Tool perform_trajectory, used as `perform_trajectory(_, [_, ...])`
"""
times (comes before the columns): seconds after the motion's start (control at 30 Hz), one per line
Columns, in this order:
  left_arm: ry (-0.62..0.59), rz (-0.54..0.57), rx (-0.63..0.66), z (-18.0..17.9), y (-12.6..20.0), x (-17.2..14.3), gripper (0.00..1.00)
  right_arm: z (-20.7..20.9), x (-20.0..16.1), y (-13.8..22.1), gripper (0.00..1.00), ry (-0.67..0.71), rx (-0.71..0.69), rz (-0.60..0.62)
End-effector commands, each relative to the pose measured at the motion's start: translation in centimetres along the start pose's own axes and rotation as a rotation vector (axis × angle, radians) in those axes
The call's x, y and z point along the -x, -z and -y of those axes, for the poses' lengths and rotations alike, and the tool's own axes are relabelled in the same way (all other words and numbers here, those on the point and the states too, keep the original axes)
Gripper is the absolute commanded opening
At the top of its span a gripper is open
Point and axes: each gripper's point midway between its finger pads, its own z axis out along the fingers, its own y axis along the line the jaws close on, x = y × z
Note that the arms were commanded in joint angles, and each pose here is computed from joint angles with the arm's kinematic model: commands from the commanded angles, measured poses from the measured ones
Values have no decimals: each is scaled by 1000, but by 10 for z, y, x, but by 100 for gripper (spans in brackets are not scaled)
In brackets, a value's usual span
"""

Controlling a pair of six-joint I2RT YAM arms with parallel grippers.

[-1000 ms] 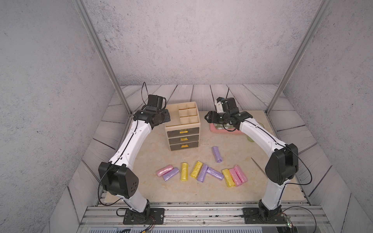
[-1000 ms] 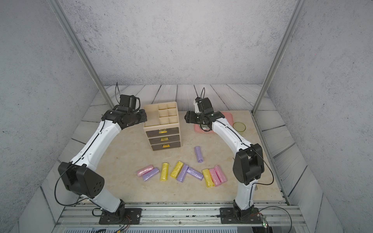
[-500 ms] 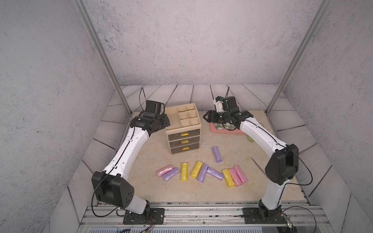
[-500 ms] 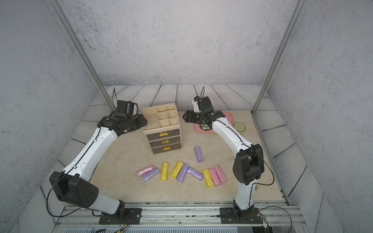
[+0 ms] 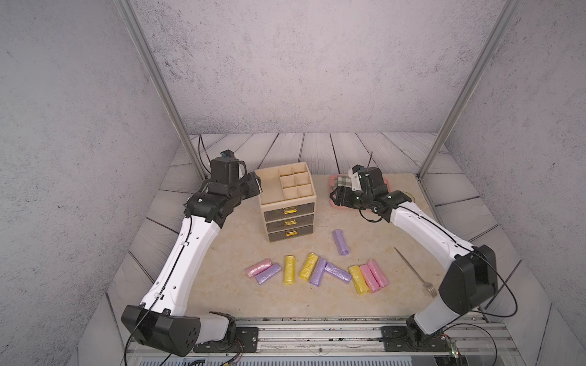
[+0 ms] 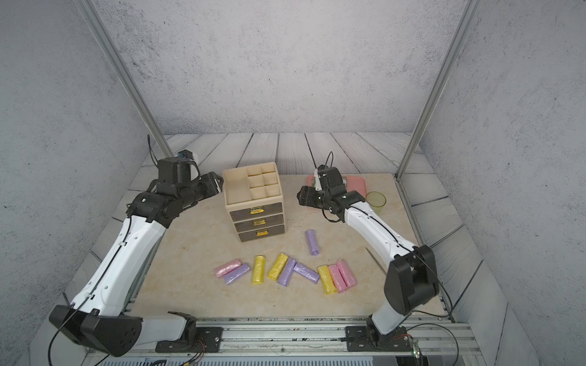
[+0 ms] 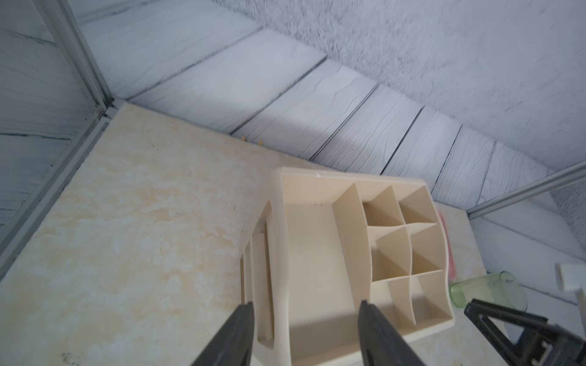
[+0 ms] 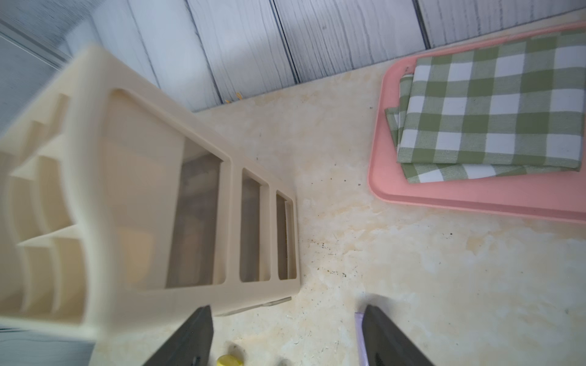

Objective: Sort the rolls of trash bags by color and place them into the drawer
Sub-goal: Adjust the storage box at the center of the board.

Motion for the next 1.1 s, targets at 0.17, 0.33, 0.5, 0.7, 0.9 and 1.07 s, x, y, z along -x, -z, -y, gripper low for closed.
perform_trajectory(0.17, [151,-11,-9,-50,-31,-7,50,-88,-42,36,64,-156,420,27])
perform_trajectory(0.33, [221,-36,-9,-70,-40,-23,43,-102,-70,12,44,-126,414,-83])
perform_trajectory(0.5, [235,-30,-22,-72,-35,-29,43,-93,-67,-11,33,-93,334,-94])
perform_trajectory(0.7, [245,-36,-49,-70,-26,-40,45,-90,-58,-41,25,-87,284,-110])
perform_trajectory(0.9, [262,-21,-69,-68,-14,-48,47,-80,-48,-57,25,-89,225,-98])
perform_trajectory(1.07, [259,-26,-81,-66,-6,-52,49,-76,-43,-65,31,-95,211,-88])
